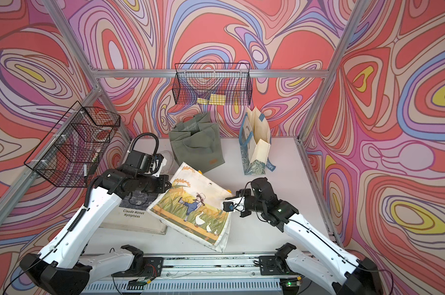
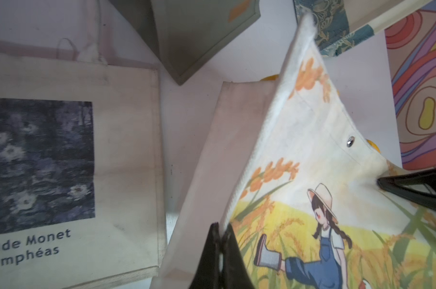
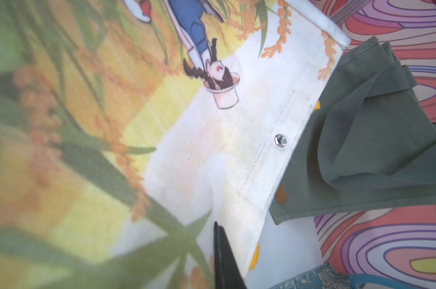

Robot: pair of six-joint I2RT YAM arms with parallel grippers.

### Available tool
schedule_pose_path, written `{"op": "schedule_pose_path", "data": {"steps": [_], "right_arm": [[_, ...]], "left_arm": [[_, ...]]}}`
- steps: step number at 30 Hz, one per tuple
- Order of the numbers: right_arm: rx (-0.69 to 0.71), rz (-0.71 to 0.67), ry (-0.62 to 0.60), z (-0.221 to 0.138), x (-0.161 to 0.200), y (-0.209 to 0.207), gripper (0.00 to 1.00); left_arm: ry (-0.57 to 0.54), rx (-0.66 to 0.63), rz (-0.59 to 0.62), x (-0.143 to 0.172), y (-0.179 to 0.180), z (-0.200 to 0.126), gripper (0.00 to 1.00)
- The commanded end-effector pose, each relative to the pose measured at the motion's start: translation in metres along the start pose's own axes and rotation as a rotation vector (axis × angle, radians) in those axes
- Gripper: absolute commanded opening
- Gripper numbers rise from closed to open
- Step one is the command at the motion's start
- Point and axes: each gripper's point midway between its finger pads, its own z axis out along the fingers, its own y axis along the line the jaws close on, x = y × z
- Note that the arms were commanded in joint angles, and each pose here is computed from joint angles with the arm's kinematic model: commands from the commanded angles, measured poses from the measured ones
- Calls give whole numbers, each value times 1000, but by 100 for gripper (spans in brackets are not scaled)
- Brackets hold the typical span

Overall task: Put away the canvas bag
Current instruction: Place the canvas bag at the center of the board.

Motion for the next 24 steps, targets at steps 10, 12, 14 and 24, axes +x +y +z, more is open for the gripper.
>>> {"op": "schedule_pose_path", "data": {"steps": [10,12,14,24], "right_arm": [[-76,1,-10,127,-22,-11,0],[-77,0,-6,149,-22,-15,0],[-68,1,0,162,-23,-23,0],[21,-55,-23,131,-63,-71,0]], "left_arm": [[-194,-376,-177,-31,111,-57,0],[-223,-375,-199,-37,117,-58,0],[-241,-344,-221,-44,116,-58,0],[-330,-301,-219,-67,100,-86,0]]}}
